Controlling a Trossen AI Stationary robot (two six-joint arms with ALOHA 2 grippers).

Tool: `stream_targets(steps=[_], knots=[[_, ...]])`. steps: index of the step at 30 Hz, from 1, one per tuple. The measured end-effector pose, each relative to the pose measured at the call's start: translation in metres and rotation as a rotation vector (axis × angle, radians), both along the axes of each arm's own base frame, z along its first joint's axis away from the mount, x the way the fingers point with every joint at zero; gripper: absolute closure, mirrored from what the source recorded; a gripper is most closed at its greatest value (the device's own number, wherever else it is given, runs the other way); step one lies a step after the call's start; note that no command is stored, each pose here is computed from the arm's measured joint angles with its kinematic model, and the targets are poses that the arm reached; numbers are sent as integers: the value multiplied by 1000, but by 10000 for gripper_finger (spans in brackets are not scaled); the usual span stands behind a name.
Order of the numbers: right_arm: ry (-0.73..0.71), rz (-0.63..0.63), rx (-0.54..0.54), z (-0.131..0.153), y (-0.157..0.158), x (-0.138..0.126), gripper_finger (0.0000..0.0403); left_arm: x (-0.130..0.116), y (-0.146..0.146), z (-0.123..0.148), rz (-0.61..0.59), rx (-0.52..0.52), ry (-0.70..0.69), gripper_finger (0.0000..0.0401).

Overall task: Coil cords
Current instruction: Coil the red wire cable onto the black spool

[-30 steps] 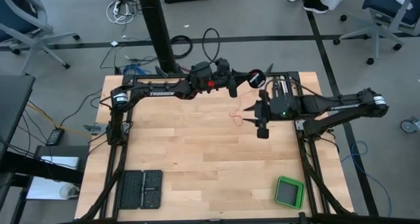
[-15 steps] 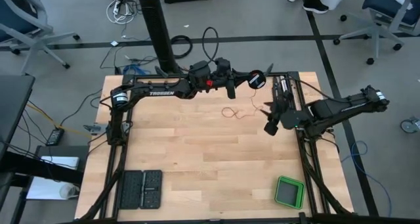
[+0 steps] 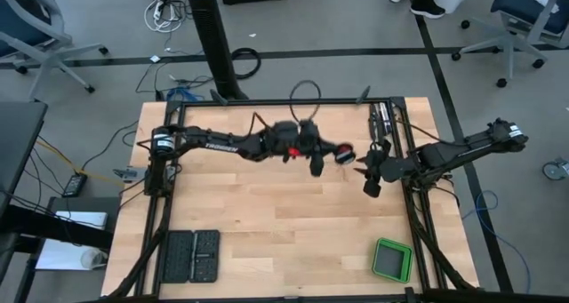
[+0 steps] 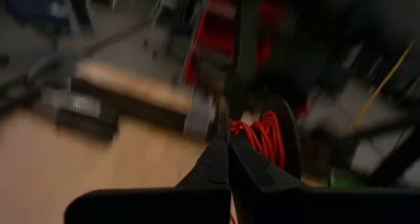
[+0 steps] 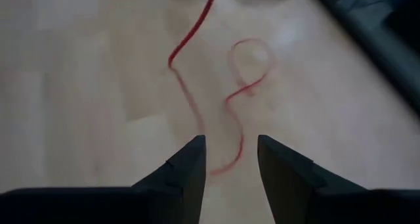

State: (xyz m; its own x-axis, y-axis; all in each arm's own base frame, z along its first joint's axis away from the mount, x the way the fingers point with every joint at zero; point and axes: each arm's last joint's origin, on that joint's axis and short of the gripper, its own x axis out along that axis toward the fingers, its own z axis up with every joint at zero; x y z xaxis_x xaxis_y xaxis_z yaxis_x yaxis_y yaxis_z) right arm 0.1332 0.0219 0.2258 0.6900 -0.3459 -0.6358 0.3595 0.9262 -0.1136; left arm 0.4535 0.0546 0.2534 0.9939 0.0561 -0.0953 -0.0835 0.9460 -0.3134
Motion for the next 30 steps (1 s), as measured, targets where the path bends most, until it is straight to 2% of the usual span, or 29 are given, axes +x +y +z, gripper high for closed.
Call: stream_targets(steps=[3,6,10,17,22,25,30], knots=[[3,27,51,2,1,-2,271,-7,-10,-28,-4,-13,123,401],[-16,55,69,6,1,-3,274,-13,-16,-48,-22,19,250,401],[-46,92,42,10,2,2,276,-19,-20,-61,-91,161,380,401],[-151,208,38,6,2,23,283,-19,-29,-48,-166,515,464,401],[-164,239,-33,3,-2,41,291,-14,-42,-35,-185,724,487,401],[-149,232,-58,-1,-6,48,294,-11,-48,-27,-143,785,481,401],[-155,254,-53,-3,-10,58,298,-8,-52,-19,-130,807,463,401]])
